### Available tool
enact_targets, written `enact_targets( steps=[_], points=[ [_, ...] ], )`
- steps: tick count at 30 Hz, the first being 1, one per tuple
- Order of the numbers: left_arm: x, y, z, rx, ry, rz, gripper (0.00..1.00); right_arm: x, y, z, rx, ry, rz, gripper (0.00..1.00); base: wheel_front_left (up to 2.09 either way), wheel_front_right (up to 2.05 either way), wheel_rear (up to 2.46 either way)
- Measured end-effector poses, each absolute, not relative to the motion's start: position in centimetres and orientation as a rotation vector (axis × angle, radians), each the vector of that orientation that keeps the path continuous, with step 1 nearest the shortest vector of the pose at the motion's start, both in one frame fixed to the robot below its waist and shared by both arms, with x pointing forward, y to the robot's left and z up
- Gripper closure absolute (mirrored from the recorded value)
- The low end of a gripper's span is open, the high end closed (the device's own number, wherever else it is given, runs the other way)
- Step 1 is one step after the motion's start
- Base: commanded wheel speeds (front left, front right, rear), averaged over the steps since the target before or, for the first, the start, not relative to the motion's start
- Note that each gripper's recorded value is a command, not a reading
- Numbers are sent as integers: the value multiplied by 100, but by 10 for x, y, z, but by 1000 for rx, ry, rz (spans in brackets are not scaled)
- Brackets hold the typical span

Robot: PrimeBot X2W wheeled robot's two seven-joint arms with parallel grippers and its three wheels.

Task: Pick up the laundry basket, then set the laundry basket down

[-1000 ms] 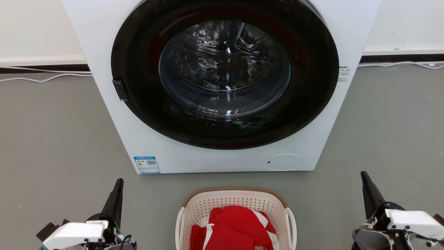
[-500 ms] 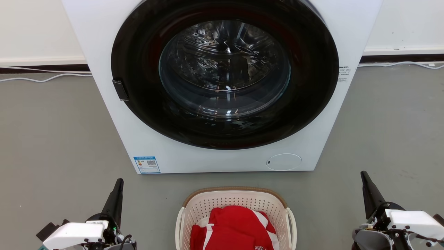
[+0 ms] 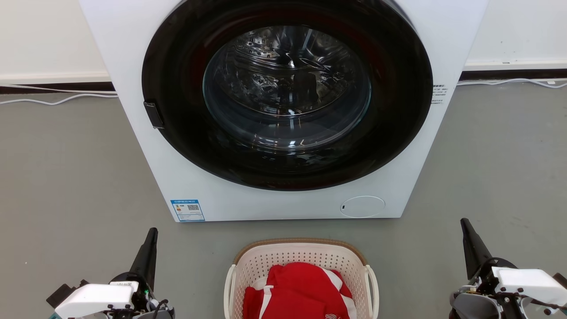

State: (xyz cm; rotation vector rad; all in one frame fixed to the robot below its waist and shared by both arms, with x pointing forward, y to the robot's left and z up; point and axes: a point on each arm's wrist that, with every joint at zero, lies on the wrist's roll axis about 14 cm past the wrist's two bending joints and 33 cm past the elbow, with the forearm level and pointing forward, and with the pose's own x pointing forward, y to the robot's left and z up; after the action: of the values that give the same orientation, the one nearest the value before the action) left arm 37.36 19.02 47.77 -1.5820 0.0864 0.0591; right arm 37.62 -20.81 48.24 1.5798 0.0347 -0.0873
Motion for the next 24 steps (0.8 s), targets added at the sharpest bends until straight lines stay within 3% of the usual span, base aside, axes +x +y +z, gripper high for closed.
enact_targets(
  steps=[24],
  points=[
    [374, 190, 478, -1582, 86, 59, 100, 376, -208, 482, 1580, 35, -87, 100, 0, 0, 0]
  ],
)
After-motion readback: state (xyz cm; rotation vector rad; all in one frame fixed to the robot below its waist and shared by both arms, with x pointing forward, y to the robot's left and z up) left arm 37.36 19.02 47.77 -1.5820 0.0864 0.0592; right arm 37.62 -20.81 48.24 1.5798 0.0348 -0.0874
